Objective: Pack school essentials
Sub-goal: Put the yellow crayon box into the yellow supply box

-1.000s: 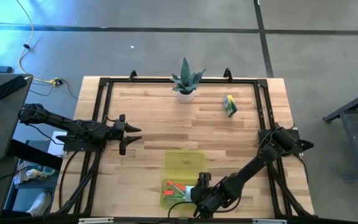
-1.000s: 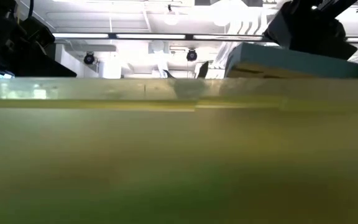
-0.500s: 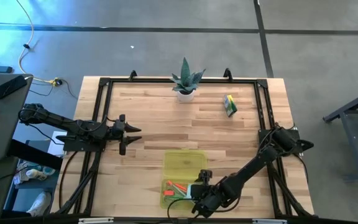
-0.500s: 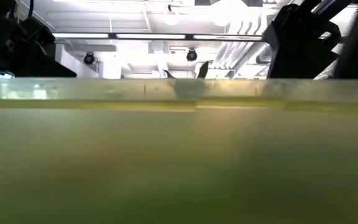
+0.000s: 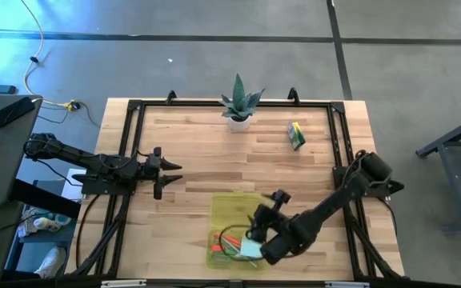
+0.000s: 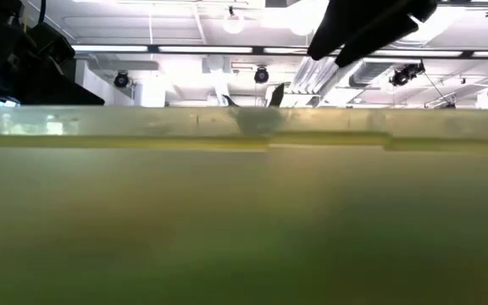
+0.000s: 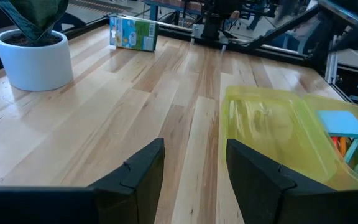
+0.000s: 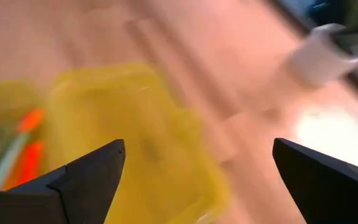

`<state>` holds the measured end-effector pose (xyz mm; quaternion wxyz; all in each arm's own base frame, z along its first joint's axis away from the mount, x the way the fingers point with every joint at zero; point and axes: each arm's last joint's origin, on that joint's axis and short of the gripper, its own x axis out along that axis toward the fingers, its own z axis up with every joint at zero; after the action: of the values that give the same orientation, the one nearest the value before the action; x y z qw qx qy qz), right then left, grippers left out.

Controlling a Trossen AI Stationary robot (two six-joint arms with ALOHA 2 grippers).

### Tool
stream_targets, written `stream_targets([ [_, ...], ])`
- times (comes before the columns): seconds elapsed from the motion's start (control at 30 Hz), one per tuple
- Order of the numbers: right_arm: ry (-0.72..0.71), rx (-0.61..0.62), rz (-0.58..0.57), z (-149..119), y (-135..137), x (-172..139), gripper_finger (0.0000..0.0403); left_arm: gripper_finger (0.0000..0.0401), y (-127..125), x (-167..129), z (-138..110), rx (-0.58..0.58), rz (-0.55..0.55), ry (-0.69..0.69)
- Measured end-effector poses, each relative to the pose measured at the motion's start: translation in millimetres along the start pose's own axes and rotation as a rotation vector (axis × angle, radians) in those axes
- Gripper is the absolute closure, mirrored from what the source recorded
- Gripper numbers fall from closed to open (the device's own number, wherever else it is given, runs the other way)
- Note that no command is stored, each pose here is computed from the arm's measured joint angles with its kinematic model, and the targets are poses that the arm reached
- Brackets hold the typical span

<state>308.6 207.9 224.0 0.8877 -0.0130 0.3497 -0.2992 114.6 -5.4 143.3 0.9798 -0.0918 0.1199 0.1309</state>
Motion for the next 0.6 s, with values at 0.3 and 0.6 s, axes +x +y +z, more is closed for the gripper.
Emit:
stream_targets([
  [0.3,0.028,-0.002,-0.227,27,-49,26,0.0004,0.0240,0,0,0,0.000,0.000,0.000],
  [0.6,0.153,0.019,-0.460,50,-110,57,0.0004,0.0240,0,0,0,0.000,0.000,0.000],
])
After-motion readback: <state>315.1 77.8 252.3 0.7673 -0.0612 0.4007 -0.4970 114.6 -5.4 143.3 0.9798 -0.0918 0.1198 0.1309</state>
